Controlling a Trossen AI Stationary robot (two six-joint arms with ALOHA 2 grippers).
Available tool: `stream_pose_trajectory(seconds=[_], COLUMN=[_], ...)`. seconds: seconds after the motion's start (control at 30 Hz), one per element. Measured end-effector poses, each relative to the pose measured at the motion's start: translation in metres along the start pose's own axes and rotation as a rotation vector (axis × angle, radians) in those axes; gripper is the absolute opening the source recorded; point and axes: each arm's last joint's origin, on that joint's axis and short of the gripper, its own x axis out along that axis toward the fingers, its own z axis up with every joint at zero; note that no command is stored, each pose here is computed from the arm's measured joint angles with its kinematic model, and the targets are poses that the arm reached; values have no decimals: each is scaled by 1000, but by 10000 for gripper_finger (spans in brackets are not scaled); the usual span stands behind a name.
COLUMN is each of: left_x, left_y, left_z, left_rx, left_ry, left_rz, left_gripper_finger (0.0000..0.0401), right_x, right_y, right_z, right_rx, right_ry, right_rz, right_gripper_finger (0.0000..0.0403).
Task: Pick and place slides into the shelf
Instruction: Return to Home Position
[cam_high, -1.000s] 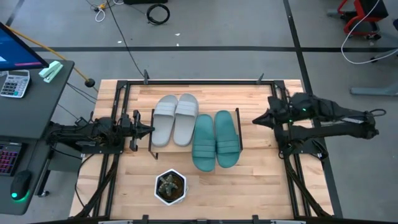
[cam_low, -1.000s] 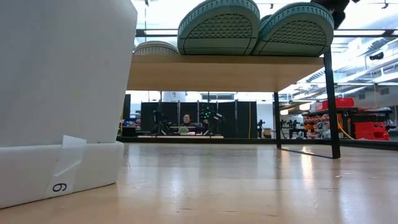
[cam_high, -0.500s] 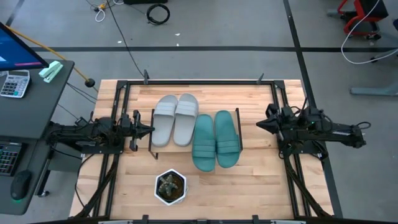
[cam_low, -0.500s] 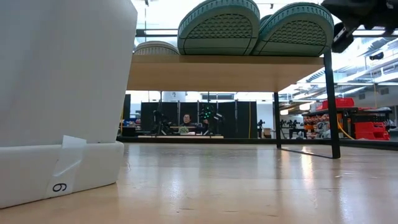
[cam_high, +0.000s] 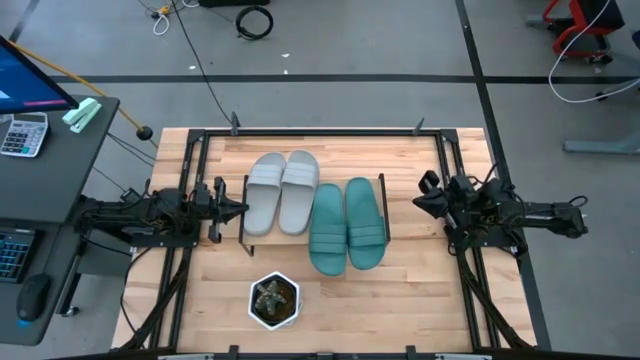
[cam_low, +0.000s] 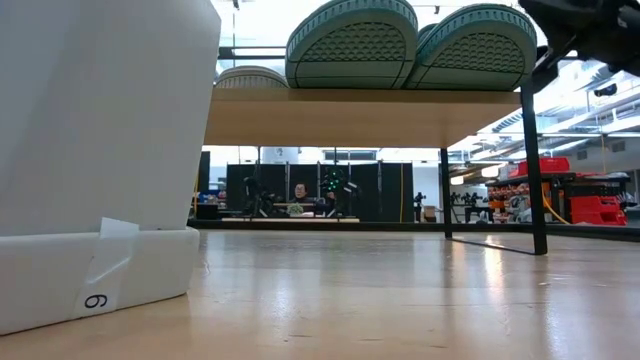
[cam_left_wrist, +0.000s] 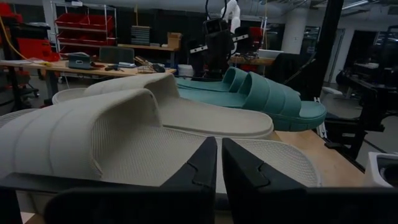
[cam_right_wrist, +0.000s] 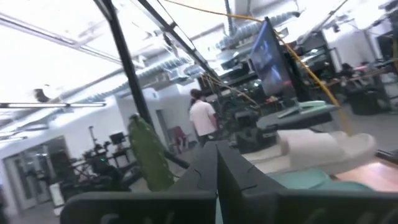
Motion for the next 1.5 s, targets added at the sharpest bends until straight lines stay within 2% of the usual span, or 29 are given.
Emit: stream_pose_trajectory(seconds=[0.23,0.53,0.7,0.93,1.13,1.37,1.5], left_x=[0,0,0,0,0,0,0], left_y=[0,0,0,0,0,0,0], left_z=[0,0,0,0,0,0,0], left_rx=[0,0,0,0,0,0,0], left_ry=[0,0,0,1,1,1,1], left_rz=[0,0,0,0,0,0,0], left_gripper_finger=[18,25,32,30,21,28,34], right_x=[0,0,-2,-3,-6,-6,-8], right_y=[3,3,-3,-9,-12,-12,-15], right_z=[0,-12,-22,-24,-32,-32,-40], right_rx=[8,-42,-132,-275,-262,-264,-247], right_ry=[14,129,219,225,319,310,323], right_rz=[67,59,-35,-181,-200,-203,-201], right_gripper_finger=[0,0,0,0,0,0,0])
